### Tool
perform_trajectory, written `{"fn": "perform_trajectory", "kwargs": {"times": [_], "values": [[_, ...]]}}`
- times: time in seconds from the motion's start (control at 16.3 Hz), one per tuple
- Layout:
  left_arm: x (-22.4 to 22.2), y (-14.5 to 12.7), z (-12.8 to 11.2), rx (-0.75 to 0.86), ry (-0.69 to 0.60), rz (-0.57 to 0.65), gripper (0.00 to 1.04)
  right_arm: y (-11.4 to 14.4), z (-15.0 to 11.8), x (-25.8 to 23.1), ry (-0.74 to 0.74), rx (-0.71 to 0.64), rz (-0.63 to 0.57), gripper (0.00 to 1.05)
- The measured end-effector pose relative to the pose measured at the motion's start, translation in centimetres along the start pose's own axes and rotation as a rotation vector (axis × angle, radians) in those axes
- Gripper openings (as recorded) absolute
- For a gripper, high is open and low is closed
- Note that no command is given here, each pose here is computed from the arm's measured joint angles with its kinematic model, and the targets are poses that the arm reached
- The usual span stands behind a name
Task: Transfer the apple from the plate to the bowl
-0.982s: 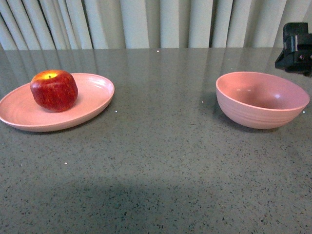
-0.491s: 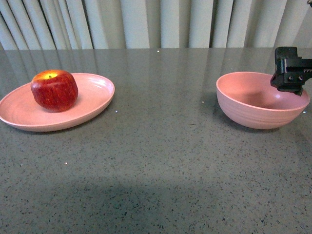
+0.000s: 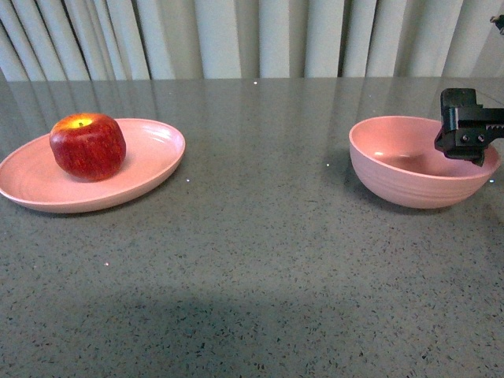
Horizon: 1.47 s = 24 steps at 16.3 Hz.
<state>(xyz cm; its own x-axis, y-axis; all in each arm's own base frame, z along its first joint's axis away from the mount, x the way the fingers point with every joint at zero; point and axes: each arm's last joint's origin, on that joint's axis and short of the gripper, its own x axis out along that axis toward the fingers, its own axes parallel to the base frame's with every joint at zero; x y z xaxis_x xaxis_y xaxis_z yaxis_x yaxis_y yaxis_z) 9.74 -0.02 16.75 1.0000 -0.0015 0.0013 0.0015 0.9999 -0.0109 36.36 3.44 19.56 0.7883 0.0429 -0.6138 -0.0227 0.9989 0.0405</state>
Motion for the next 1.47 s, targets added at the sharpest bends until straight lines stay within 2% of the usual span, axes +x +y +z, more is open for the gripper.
{"fn": "perform_trajectory", "kwargs": {"times": [0.43, 0.55, 0.8, 0.98, 1.23, 1.47], "values": [[0.0, 0.0, 0.0, 0.0, 0.0, 0.0, 0.98, 0.0, -0.3, 0.1, 0.016, 0.03, 0.006, 0.21], [0.0, 0.0, 0.0, 0.0, 0.0, 0.0, 0.98, 0.0, 0.0, -0.3, 0.006, 0.053, 0.02, 0.04], [0.0, 0.0, 0.0, 0.0, 0.0, 0.0, 0.98, -0.3, 0.9, -2.1, -0.02, 0.075, 0.033, 0.03], [0.0, 0.0, 0.0, 0.0, 0.0, 0.0, 0.98, 0.4, 3.0, -4.8, -0.09, 0.088, 0.074, 0.03], [0.0, 0.0, 0.0, 0.0, 0.0, 0.0, 0.98, 4.6, 5.5, -7.0, -0.168, 0.045, 0.157, 0.03], [0.0, 0.0, 0.0, 0.0, 0.0, 0.0, 0.98, 9.6, 5.4, -5.8, -0.136, -0.021, 0.207, 0.03]]}}
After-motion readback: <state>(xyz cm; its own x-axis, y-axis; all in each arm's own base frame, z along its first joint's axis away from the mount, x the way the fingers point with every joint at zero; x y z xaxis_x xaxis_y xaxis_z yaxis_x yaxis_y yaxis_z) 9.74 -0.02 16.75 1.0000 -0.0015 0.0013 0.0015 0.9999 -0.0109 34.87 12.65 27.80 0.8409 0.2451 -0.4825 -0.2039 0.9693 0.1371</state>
